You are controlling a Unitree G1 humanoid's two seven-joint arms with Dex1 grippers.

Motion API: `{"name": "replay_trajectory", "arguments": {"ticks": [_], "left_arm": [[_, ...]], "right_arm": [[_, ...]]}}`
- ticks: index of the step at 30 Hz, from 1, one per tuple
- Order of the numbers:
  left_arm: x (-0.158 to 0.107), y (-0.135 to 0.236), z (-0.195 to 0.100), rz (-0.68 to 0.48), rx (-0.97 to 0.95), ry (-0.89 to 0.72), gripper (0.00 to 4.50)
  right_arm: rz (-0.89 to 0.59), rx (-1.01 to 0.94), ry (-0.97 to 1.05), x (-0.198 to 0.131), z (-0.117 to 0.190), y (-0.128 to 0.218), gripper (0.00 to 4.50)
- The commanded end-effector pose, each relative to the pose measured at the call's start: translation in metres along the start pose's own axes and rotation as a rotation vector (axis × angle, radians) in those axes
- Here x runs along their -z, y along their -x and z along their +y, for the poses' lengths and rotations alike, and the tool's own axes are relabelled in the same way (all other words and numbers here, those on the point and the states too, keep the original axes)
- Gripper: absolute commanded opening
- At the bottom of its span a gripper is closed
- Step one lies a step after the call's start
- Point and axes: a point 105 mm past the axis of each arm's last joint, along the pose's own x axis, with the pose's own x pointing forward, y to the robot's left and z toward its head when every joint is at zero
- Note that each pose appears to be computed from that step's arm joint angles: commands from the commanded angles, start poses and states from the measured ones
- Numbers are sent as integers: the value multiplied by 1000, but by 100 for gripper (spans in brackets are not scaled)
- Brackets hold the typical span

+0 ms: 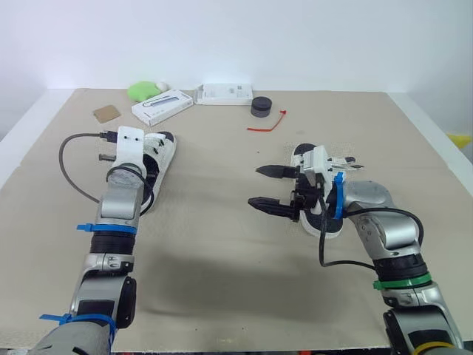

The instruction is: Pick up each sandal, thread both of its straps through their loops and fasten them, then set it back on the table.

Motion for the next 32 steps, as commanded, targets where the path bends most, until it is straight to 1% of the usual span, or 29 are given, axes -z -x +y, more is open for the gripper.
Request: {"name": "replay_trajectory", "arguments": {"ticks": [1,6,7,8,9,10,12,15,16,17,18,19,20,22,26,28,30,32], "left_arm": [[-8,5,-1,-25,-18,12,3],[-1,4,-3,-15,-6,37,3],[0,4,-4,-10,12,53,46],[-4,5,-2,-35,9,44,91],[-9,7,-2,-62,28,9,115],[-13,8,-3,-81,41,-20,163],[-16,11,-4,-95,89,-6,230],[-28,28,-6,-150,194,34,349],[-31,34,-6,-174,232,38,378],[-33,39,-7,-185,259,30,378],[-35,48,-4,-212,301,10,424],[-37,58,-4,-241,361,-9,441],[-38,67,-2,-266,411,-41,441],[-40,87,-4,-324,536,-45,441],[-24,127,-9,-367,768,-79,441],[-13,144,-16,-355,878,-78,441],[2,159,-24,-339,979,-143,441],[11,165,-29,-338,1036,-180,441]], "right_arm": [[-25,5,53,-12,-3,-1,450],[-22,7,58,-11,-4,-2,450],[-21,7,59,-11,-5,-2,450],[-20,8,59,-11,-5,-2,450],[-19,9,59,-11,-6,-1,450],[-19,9,60,-11,-6,-1,450],[-19,10,59,-11,-7,1,450],[-29,8,50,-12,-7,4,450],[-33,5,46,-13,-6,5,450],[-37,1,40,-13,-5,6,450],[-51,-10,24,-14,-4,9,450],[-64,-23,13,-15,-2,12,450],[-72,-37,3,-16,0,14,450],[-65,-56,11,-14,4,20,450],[-31,-84,27,-4,16,37,450],[-26,-92,26,-2,23,45,450],[-30,-99,22,0,33,50,450],[-19,-103,35,4,40,53,450]]}}
